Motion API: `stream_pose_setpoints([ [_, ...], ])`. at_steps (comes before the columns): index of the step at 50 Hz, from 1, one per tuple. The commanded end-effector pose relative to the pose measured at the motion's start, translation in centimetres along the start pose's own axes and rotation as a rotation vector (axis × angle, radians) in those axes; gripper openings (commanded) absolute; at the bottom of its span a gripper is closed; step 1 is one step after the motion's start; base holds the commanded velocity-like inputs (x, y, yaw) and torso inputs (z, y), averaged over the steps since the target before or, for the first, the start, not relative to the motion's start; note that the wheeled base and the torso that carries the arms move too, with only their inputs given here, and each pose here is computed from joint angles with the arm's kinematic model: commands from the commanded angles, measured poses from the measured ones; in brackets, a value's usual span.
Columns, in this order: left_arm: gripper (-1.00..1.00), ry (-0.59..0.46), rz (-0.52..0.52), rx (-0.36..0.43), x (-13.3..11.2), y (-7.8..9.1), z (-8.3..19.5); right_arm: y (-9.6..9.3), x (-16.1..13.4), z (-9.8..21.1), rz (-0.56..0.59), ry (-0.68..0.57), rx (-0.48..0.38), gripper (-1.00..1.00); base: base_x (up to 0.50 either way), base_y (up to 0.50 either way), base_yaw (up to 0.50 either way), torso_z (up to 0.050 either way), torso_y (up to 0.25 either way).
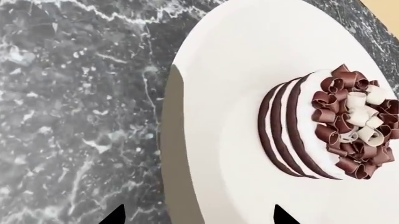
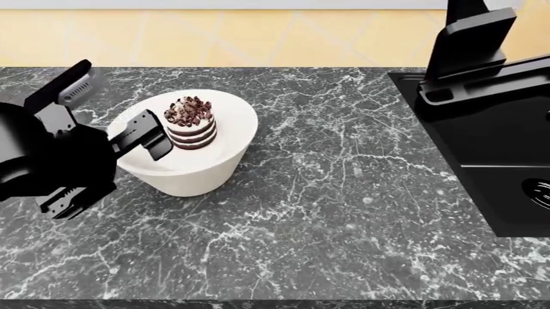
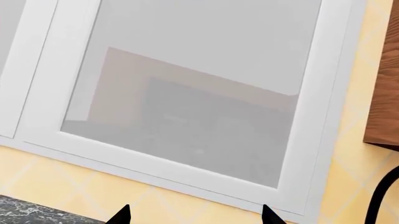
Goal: Pick up the bowl with cake and place it on the tray. Pick up the cupcake and place it on the tray.
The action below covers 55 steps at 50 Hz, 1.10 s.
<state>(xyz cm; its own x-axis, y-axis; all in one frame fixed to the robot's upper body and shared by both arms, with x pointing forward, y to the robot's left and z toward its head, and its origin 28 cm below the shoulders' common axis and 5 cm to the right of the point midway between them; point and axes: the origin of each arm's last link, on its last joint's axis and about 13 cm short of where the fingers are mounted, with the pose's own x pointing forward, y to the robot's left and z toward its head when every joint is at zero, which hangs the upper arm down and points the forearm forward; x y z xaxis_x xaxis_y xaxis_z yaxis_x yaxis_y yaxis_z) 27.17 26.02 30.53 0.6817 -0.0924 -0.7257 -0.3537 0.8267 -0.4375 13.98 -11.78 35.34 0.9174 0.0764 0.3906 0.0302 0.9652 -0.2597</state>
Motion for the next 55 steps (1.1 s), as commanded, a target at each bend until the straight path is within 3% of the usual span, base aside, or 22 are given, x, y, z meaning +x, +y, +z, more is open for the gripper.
stream_pose_setpoints([
  [1,1.00,0.013,0.027,0.008,1.2,0.2,-0.2,0.1,0.0,0.0,0.003,-0.002,-0.001,1.00,0.00,0.00,0.00,0.000,0.000],
  [4,1.00,0.021,0.032,0.001,1.4,0.3,-0.2,0.1,0.0,0.0,0.004,-0.003,0.000,1.00,0.00,0.00,0.00,0.000,0.000],
  [5,-1.00,0.023,0.034,-0.007,1.4,0.3,-0.2,0.1,0.0,0.0,0.004,-0.003,0.000,1.00,0.00,0.00,0.00,0.000,0.000],
  [22,-1.00,0.015,-0.036,-0.057,-0.4,0.3,0.2,0.0,0.0,-0.1,-0.001,0.001,0.003,1.00,0.00,0.00,0.00,0.000,0.000],
  [32,-1.00,-0.014,-0.126,-0.076,-4.0,0.0,0.4,-0.2,0.0,0.1,-0.011,-0.002,0.003,1.00,0.00,0.00,0.00,0.000,0.001],
  [45,-1.00,-0.029,-0.179,-0.085,-6.5,0.0,0.4,-0.4,0.0,0.3,-0.023,-0.003,0.004,1.00,0.00,0.00,0.00,0.000,0.002],
  [55,-1.00,0.030,-0.252,-0.132,-7.7,-0.1,0.4,-0.5,0.0,0.3,-0.026,-0.005,0.002,1.00,0.00,0.00,0.00,0.000,0.001],
])
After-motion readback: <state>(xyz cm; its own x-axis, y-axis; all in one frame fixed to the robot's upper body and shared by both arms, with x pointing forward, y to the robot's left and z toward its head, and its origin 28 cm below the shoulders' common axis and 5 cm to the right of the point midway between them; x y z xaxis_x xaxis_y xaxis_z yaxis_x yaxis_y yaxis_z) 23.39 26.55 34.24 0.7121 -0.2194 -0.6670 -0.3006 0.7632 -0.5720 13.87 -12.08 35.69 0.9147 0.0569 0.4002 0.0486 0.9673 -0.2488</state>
